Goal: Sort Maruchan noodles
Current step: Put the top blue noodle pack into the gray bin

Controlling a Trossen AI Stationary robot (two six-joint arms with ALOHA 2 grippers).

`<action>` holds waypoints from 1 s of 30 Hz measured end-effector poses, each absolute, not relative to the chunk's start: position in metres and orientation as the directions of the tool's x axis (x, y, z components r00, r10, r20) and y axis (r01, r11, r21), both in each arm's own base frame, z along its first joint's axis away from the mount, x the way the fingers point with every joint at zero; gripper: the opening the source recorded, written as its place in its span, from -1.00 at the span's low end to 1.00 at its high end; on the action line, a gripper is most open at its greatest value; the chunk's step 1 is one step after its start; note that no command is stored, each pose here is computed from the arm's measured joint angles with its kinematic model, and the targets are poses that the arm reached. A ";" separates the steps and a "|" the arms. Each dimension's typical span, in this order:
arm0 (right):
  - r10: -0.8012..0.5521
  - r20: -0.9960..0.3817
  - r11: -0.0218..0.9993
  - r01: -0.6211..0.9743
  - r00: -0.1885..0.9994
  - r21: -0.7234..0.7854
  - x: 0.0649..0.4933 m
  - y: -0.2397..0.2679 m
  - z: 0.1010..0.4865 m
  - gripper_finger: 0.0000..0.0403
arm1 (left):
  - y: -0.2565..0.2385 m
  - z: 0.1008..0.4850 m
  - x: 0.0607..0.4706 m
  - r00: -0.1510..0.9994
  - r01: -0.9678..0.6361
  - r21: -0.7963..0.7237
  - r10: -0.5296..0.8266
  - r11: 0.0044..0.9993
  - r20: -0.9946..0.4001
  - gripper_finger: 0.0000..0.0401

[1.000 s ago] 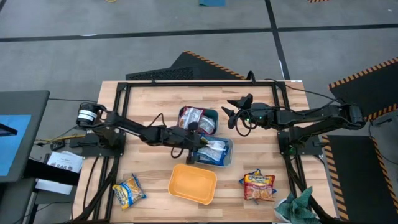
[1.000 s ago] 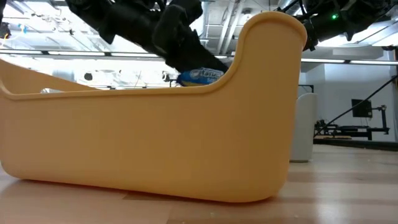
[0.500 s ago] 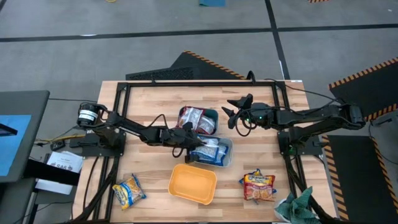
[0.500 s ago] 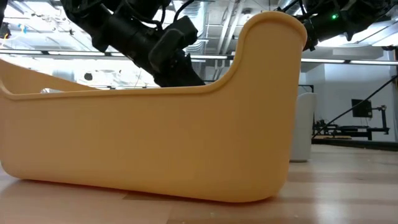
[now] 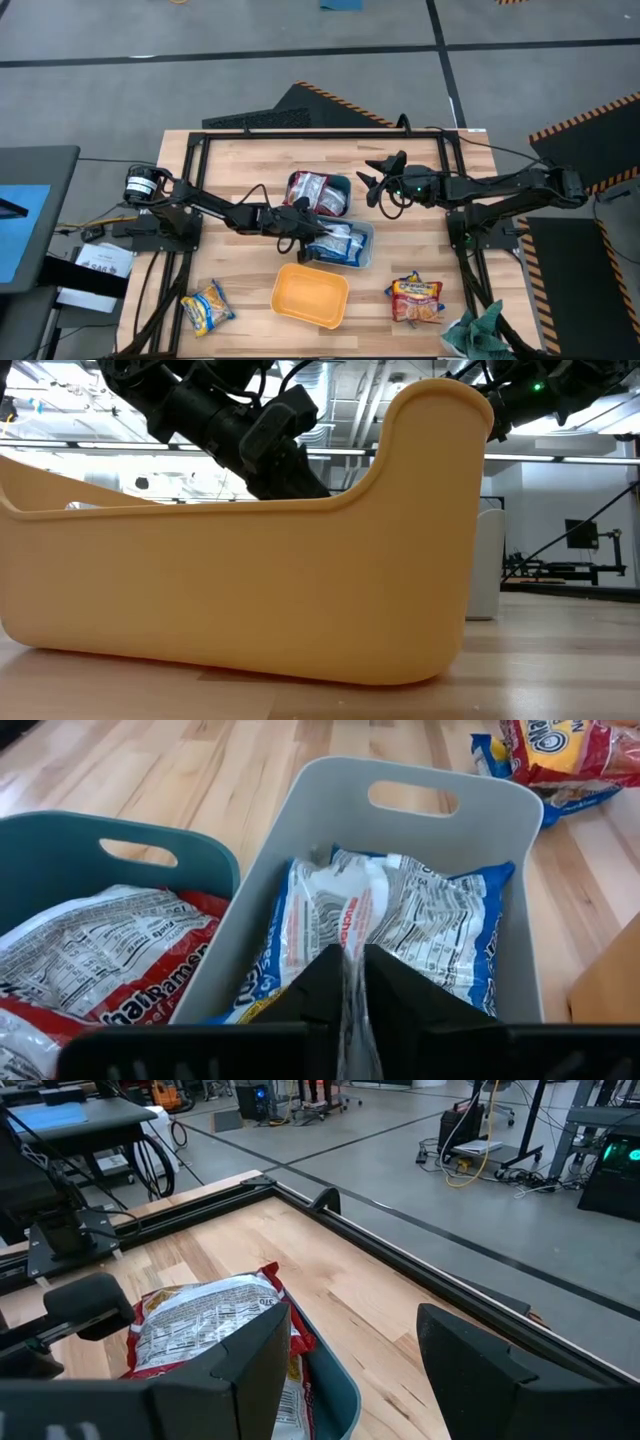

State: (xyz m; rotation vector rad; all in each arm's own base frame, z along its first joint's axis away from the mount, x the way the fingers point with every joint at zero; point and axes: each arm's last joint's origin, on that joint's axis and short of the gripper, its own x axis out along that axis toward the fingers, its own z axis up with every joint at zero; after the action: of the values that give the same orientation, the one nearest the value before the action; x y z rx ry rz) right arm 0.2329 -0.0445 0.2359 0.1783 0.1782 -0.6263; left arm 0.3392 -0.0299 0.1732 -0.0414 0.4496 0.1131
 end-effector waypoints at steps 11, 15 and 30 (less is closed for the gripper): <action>-0.565 -0.220 0.796 0.595 0.796 0.112 0.233 -0.044 0.236 0.19 | -0.028 0.184 0.335 0.901 -0.107 0.004 0.099 0.994 -0.423 -0.33; -0.564 -0.224 0.796 0.596 0.794 0.109 0.233 -0.044 0.235 0.19 | -0.024 0.212 0.322 0.915 -0.091 0.053 0.105 0.994 -0.391 -0.24; -0.565 -0.216 0.794 0.596 0.797 0.120 0.233 -0.044 0.236 0.19 | -0.020 0.199 0.292 0.719 -0.137 0.108 0.174 0.985 -0.673 -0.99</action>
State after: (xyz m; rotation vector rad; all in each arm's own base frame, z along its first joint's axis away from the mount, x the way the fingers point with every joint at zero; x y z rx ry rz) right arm 0.2329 -0.0445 0.2362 0.1858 0.1731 -0.6268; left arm 0.2919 -0.0197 0.1989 0.0511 0.7496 0.1723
